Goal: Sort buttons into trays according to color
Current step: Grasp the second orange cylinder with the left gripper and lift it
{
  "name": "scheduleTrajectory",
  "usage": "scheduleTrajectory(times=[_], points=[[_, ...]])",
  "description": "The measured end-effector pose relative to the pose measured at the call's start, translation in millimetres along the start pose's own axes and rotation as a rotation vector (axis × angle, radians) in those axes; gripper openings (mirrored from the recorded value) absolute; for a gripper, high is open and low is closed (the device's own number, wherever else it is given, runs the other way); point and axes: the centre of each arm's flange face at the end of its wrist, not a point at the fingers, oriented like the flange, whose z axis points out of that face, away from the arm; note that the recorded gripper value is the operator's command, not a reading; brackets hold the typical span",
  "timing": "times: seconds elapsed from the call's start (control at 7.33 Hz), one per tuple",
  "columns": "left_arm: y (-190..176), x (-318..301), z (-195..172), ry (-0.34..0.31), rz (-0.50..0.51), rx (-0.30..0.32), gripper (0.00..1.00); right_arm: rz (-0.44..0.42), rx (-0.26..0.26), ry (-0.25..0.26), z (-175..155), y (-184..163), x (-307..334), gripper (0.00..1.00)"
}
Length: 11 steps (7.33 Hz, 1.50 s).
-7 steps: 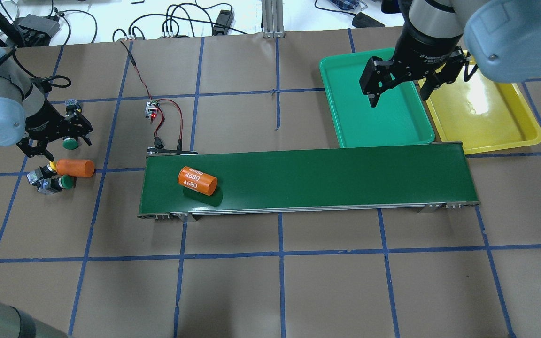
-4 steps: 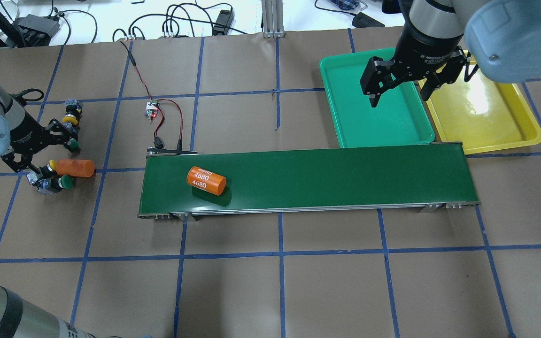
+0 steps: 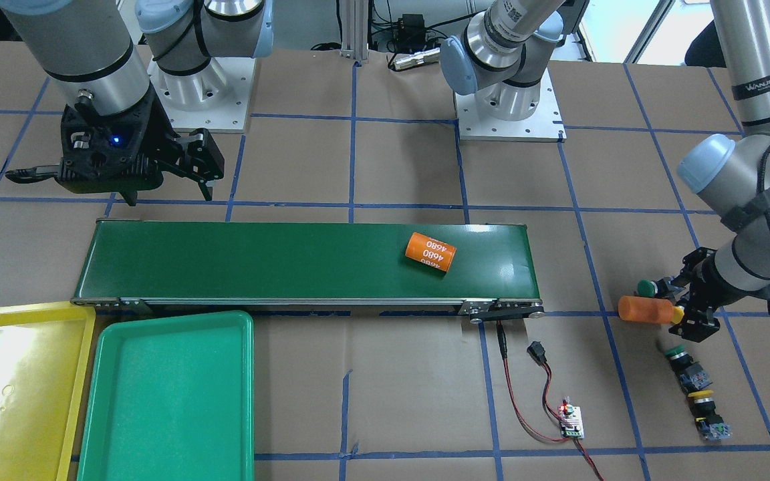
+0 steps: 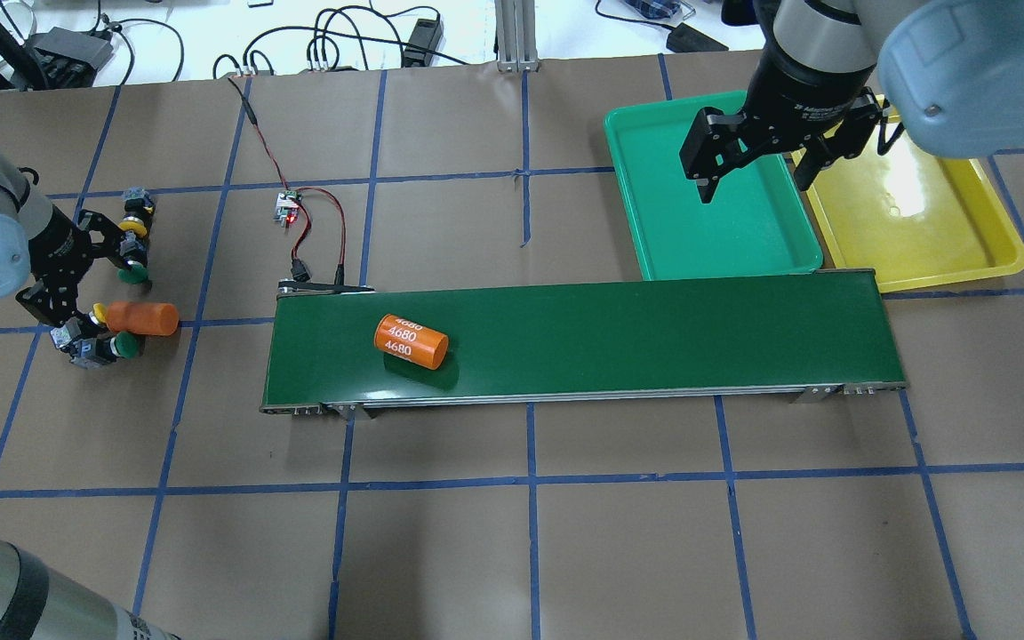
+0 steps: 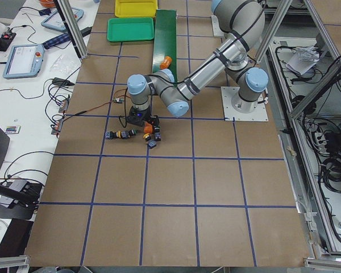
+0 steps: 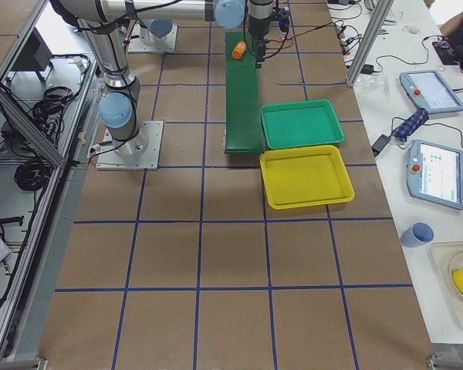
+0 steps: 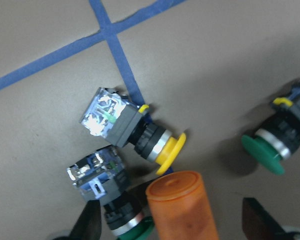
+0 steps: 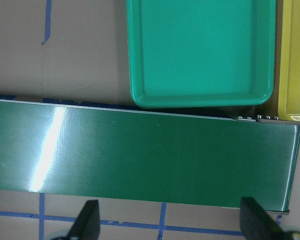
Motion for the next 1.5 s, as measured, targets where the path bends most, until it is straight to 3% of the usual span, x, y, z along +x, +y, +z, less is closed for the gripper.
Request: scheduleTrajectory(times=[0.27, 0.82, 1.09, 1.36, 1.5], points=[[32.7, 7.9, 2.0, -0.017, -0.061, -0.012, 1.00, 0.002, -0.002, 0.001, 0.0, 0.1, 1.3, 1.00], [38.6, -8.4, 35.0, -0.053, -0.095, -0.032, 0.99, 0.006, -0.003, 0.003, 0.5, 0.0, 3.2, 1.00], [34.5, -10.7, 44.4, -0.048, -0.067, 0.010, 0.76, 0.010, -0.004, 0.004, 0.8, -0.3, 5.0, 1.00], [34.5, -10.1, 52.4, -0.024, -0.057, 0.034, 0.27, 0.012, -0.004, 0.002, 0.8, -0.4, 5.6, 1.00], [34.5, -9.6, 53.3, -0.015, -0.061, 0.040, 0.14, 0.010, -0.003, 0.001, 0.7, -0.4, 4.8, 1.00]])
